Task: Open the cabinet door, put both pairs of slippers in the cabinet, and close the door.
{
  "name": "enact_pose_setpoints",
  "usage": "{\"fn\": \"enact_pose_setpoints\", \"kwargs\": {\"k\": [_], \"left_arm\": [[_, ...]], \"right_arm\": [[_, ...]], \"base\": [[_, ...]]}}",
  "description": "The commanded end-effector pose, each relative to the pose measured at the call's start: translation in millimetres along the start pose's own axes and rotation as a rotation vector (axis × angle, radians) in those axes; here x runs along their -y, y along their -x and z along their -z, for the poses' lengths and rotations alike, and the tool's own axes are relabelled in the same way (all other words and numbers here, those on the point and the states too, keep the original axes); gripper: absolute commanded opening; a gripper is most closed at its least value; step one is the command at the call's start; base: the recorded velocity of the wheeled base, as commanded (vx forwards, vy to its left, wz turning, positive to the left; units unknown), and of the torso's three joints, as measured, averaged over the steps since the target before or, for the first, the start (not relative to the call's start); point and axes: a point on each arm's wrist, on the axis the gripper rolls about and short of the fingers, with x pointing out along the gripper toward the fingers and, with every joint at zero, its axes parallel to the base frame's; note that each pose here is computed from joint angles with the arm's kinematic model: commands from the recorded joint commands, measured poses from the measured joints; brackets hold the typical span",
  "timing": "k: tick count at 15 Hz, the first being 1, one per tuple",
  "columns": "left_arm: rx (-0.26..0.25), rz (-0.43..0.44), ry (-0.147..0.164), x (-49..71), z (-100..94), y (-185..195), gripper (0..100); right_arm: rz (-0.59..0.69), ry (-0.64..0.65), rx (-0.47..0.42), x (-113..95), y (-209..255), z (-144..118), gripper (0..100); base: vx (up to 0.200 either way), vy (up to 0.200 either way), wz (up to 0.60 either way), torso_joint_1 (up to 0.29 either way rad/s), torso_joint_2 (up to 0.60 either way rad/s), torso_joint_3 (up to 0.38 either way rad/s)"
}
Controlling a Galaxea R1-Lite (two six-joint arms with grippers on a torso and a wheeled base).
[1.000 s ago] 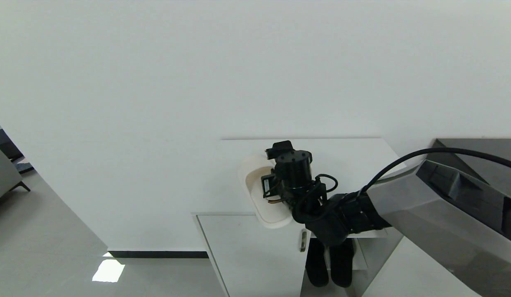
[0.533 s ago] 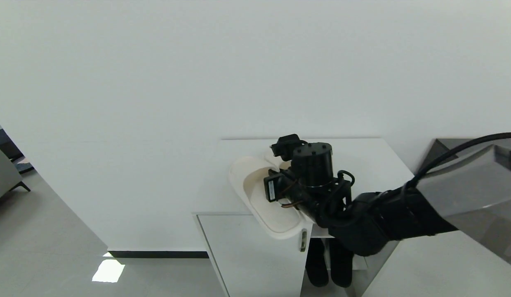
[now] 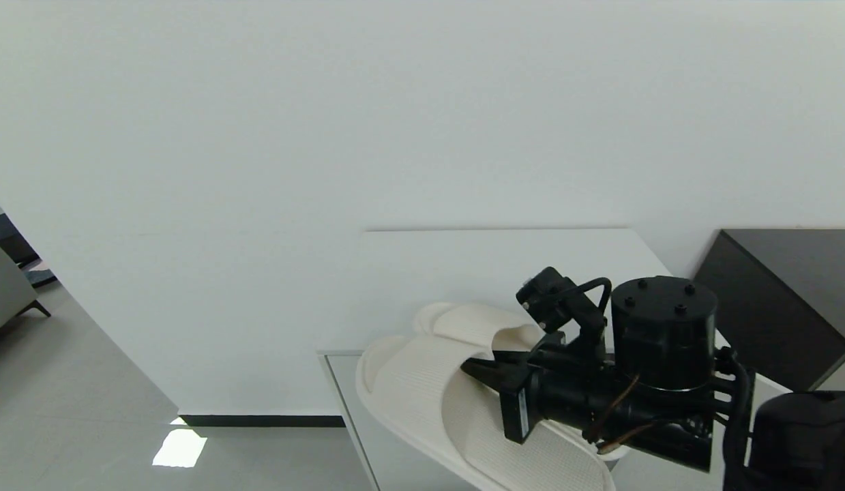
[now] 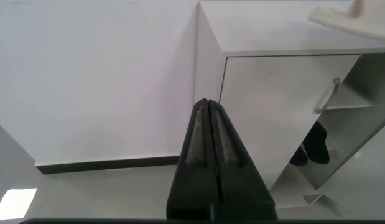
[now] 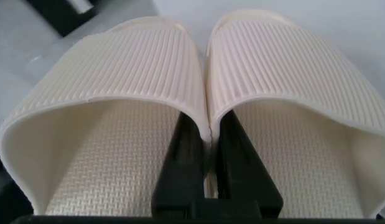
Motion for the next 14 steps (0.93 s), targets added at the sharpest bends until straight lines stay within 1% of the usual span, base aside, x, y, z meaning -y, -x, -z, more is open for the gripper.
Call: {"fn": "enact_pose_setpoints", "kwargs": {"k": [1, 4, 14], "left_arm": [[-0.002, 0.0, 0.0, 0.0, 0.1, -0.1, 0], [-0.002, 0.0, 0.0, 0.0, 0.1, -0.1, 0], [-0.002, 0.0, 0.0, 0.0, 0.1, -0.1, 0]], "right_arm": [[-0.041, 0.009, 0.029, -8.6, 18.8, -7.0, 0], [-0.043, 0.01, 0.021, -9.2, 18.3, -4.8, 0], [-0.044, 0.013, 0.015, -9.3, 17.0, -3.0, 0]], "base": [[0.0, 0.0, 0.0, 0.0, 0.0, 0.0], [0.0, 0.0, 0.0, 0.0, 0.0, 0.0], [-0.2, 0.0, 0.0, 0.003, 0.0, 0.002]]}}
